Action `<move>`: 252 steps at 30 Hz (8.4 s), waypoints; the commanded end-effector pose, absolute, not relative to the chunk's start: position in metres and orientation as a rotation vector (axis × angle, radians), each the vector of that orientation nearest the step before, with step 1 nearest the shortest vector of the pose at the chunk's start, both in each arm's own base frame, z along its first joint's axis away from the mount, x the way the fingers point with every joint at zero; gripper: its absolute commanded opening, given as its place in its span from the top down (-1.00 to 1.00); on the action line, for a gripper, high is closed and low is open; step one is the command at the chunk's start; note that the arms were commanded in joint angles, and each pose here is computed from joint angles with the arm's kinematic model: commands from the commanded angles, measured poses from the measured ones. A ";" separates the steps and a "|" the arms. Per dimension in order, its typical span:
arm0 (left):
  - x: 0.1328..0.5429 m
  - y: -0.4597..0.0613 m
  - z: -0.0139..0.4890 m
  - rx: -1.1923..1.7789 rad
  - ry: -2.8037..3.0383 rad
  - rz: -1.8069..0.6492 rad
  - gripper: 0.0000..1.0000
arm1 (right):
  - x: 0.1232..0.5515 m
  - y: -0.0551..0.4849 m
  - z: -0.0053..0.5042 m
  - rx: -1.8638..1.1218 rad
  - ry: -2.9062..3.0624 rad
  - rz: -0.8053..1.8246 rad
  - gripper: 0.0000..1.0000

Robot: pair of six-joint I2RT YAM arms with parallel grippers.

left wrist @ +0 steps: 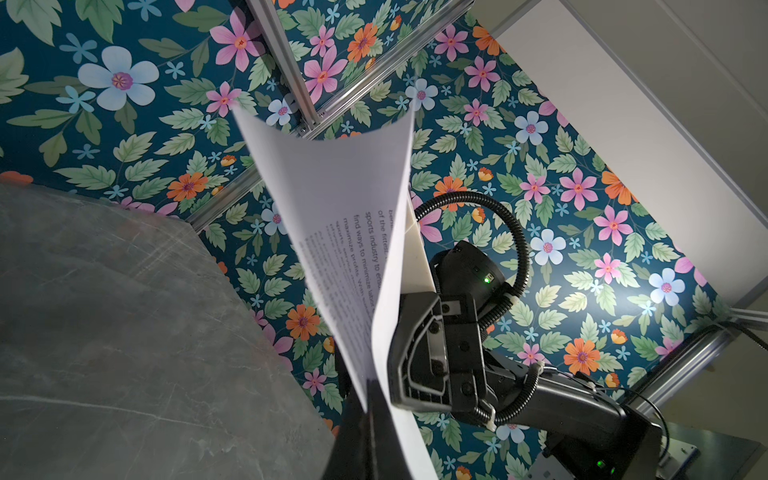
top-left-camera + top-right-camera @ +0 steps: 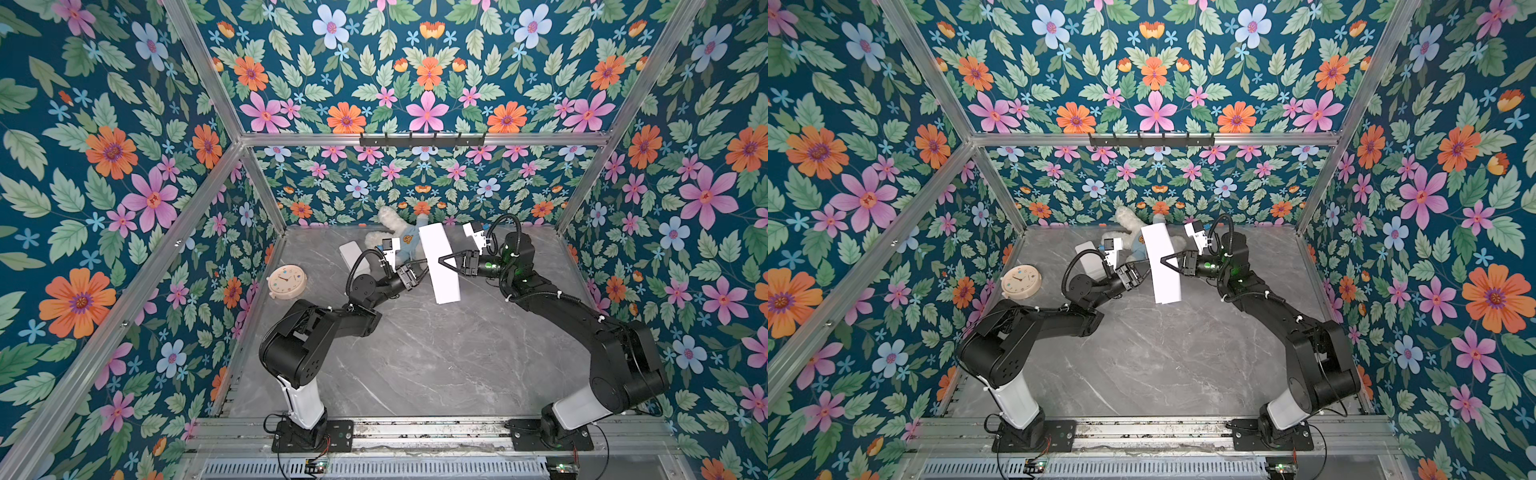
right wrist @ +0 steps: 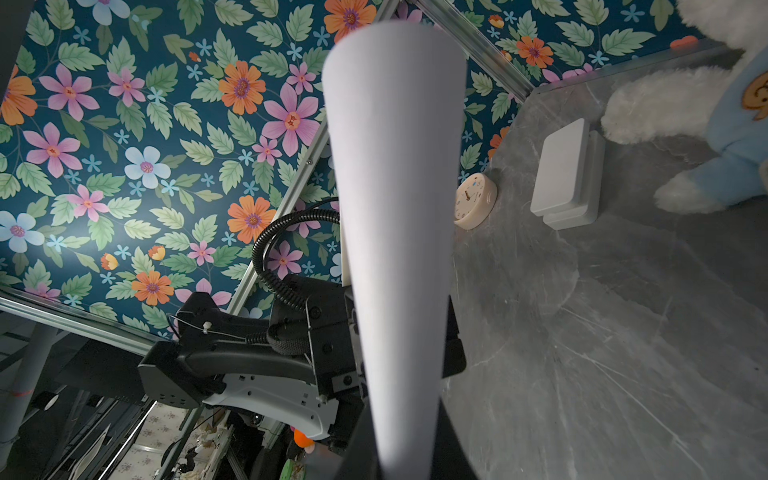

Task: Fold the rectangular paper in half along the long edge
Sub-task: Fold the paper.

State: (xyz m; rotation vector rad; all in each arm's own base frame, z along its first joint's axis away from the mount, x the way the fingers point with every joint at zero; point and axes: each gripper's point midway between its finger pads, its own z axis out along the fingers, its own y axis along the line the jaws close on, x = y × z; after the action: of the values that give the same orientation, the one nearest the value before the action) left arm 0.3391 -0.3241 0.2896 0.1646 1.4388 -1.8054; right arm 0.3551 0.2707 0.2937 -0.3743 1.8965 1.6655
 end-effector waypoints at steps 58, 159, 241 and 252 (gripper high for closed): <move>0.333 -0.304 0.296 0.153 1.376 -1.778 0.63 | 0.351 0.263 0.311 -0.398 1.817 1.666 1.00; 0.304 -0.339 0.260 0.557 1.544 -1.526 1.00 | 0.364 0.249 0.339 -0.373 1.821 1.484 1.00; 0.349 -0.310 0.304 0.162 1.395 -1.628 1.00 | 0.339 0.251 0.295 -0.371 1.914 1.570 0.82; 0.352 -0.305 0.308 0.152 1.380 -1.610 1.00 | 0.336 0.250 0.294 -0.382 1.930 1.552 0.48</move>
State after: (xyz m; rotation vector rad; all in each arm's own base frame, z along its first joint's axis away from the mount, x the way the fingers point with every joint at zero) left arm 0.3525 -0.3095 0.2984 0.1511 1.4257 -1.6200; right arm 0.3384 0.2496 0.2890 -0.3515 1.9489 1.5644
